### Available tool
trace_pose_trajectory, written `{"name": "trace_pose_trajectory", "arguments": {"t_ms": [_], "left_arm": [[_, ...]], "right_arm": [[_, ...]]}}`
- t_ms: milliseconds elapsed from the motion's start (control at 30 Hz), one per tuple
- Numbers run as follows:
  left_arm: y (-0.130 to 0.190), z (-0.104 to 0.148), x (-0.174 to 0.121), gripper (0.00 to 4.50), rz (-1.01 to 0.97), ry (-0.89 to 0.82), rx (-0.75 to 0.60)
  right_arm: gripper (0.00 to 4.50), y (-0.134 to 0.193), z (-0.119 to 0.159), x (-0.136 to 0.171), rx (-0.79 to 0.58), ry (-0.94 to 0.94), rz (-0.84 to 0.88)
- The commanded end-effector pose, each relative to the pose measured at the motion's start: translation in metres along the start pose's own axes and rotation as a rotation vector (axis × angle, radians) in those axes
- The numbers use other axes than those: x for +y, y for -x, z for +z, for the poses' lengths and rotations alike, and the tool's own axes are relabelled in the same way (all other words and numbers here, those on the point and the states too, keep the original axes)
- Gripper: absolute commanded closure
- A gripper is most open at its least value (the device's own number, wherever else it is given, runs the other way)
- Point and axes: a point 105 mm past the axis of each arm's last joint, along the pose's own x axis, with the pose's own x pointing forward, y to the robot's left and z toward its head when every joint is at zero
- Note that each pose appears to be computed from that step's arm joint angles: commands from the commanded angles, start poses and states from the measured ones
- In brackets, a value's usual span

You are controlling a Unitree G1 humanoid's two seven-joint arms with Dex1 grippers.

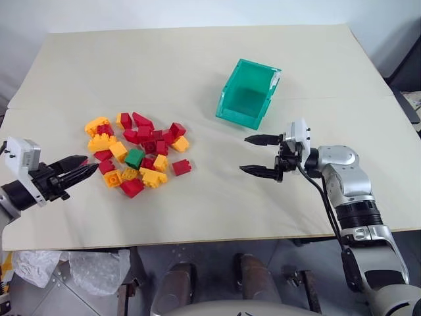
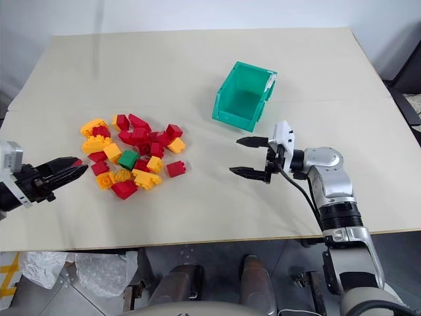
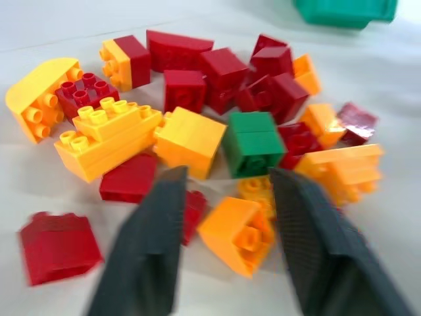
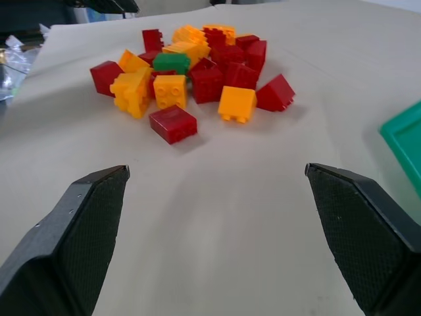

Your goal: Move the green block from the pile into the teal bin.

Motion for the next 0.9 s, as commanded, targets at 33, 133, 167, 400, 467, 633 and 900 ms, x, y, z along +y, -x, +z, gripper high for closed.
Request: {"name": "trace_pose_trajectory", "arguments": {"t_ms": [33, 133, 167, 400, 467, 633, 900], "left_arm": [[0.014, 0.012, -0.010, 1.28, -0.007, -0.036, 0.011], [0.023, 0.011, -0.012, 0.37, 0.047, -0.060, 0.020], [0.025, 0.011, -0.013, 0.06, 0.056, -0.066, 0.024], [0.001, 0.007, -0.029, 0.03, 0.019, -0.124, 0.008], [-0.005, 0.003, -0.027, 0.03, 0.045, -0.137, 0.020], [-0.043, -0.013, -0.018, 0.03, 0.143, -0.157, 0.085], [-0.077, -0.024, -0.004, 0.03, 0.132, -0.163, 0.163]], "right_arm": [[0.00, -0.001, 0.008, -0.002, -0.014, 0.033, 0.013], [0.00, -0.004, 0.008, -0.006, -0.014, 0.036, 0.014], [0.00, -0.004, 0.008, -0.006, -0.014, 0.037, 0.014], [0.00, -0.004, 0.009, -0.007, -0.022, 0.048, 0.007], [0.00, -0.003, 0.009, -0.007, -0.023, 0.053, 0.003], [0.00, 0.000, 0.007, -0.006, -0.019, 0.046, -0.013], [0.00, 0.002, 0.006, -0.004, -0.018, 0.045, -0.040]]}}
